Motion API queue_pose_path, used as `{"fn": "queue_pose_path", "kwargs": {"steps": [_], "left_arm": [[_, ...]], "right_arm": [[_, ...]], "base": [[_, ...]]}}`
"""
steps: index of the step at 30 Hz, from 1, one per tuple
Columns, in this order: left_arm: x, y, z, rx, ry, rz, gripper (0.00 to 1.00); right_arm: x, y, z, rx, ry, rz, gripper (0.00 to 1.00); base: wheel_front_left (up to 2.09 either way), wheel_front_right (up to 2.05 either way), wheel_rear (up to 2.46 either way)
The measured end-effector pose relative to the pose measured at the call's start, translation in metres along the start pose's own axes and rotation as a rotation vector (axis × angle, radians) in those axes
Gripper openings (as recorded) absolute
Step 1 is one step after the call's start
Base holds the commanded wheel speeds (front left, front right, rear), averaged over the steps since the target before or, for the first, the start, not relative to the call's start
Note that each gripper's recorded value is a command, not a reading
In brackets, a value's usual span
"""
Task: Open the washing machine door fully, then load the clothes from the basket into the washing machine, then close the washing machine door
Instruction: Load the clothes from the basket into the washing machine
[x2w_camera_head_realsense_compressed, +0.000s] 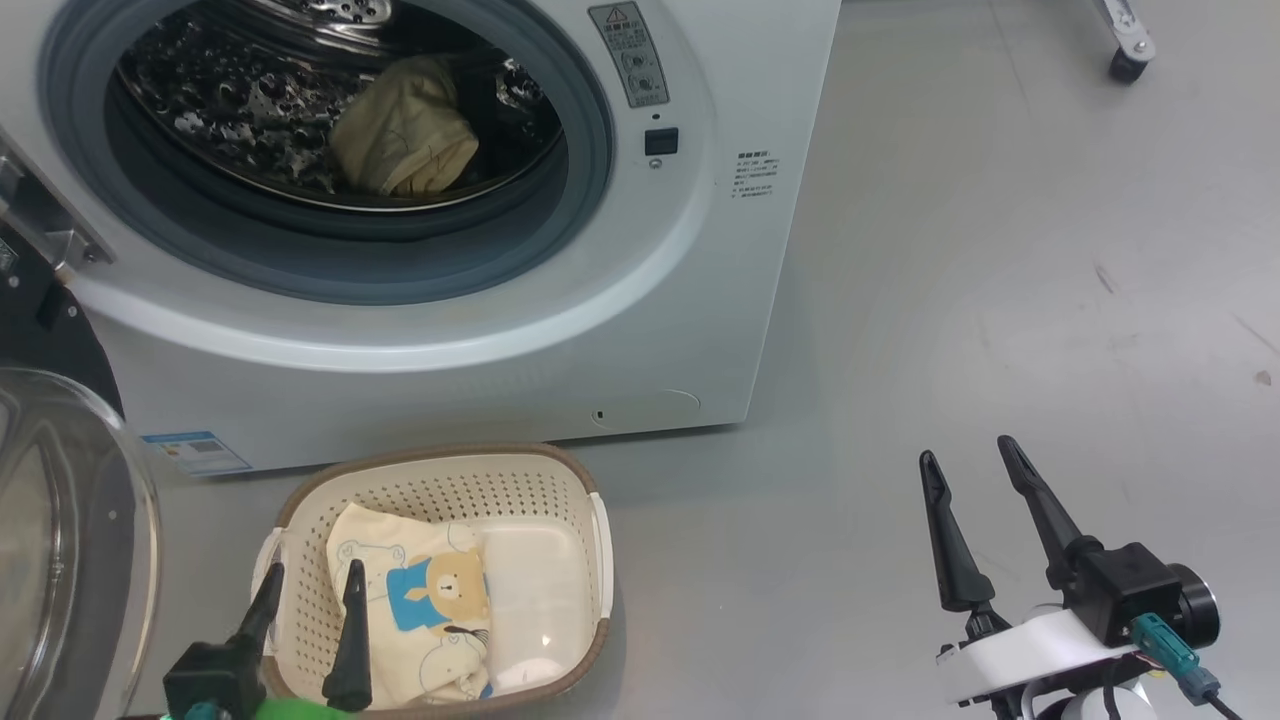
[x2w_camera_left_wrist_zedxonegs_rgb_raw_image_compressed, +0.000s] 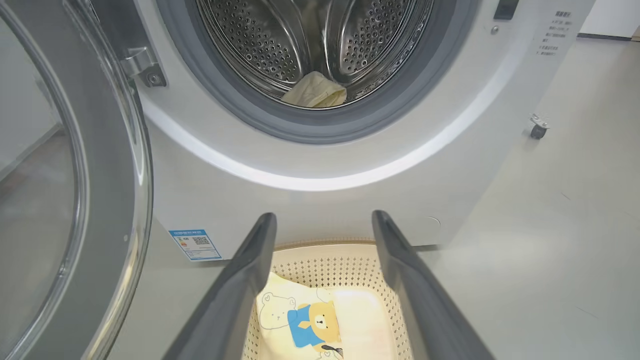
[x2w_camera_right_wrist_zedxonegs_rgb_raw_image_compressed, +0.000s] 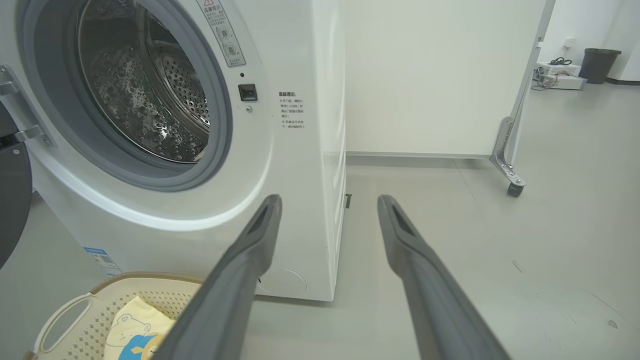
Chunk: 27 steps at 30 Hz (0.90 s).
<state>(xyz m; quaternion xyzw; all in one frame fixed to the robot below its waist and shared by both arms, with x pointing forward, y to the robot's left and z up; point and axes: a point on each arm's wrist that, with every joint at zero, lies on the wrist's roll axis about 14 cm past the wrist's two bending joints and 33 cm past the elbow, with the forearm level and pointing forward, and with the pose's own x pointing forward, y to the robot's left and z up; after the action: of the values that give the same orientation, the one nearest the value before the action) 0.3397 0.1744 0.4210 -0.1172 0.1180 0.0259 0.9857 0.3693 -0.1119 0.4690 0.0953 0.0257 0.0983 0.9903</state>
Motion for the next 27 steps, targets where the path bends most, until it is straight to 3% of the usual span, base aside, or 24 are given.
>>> {"fn": "queue_pose_path", "kwargs": {"steps": [13,20,27], "left_arm": [[0.042,-0.017,-0.089,0.008,0.380,-0.067,1.00],[0.046,-0.009,-0.148,-0.042,0.662,-0.030,1.00],[0.078,-0.011,-0.173,-0.051,0.781,-0.031,1.00]], "right_arm": [[0.030,-0.006,-0.026,0.009,0.079,0.019,1.00],[0.050,-0.009,-0.038,0.016,0.094,0.032,1.00],[0.057,-0.024,-0.059,0.022,0.139,-0.005,1.00]], "base": [[0.00,0.00,0.00],[0.00,0.00,0.00],[0.00,0.00,0.00]]}}
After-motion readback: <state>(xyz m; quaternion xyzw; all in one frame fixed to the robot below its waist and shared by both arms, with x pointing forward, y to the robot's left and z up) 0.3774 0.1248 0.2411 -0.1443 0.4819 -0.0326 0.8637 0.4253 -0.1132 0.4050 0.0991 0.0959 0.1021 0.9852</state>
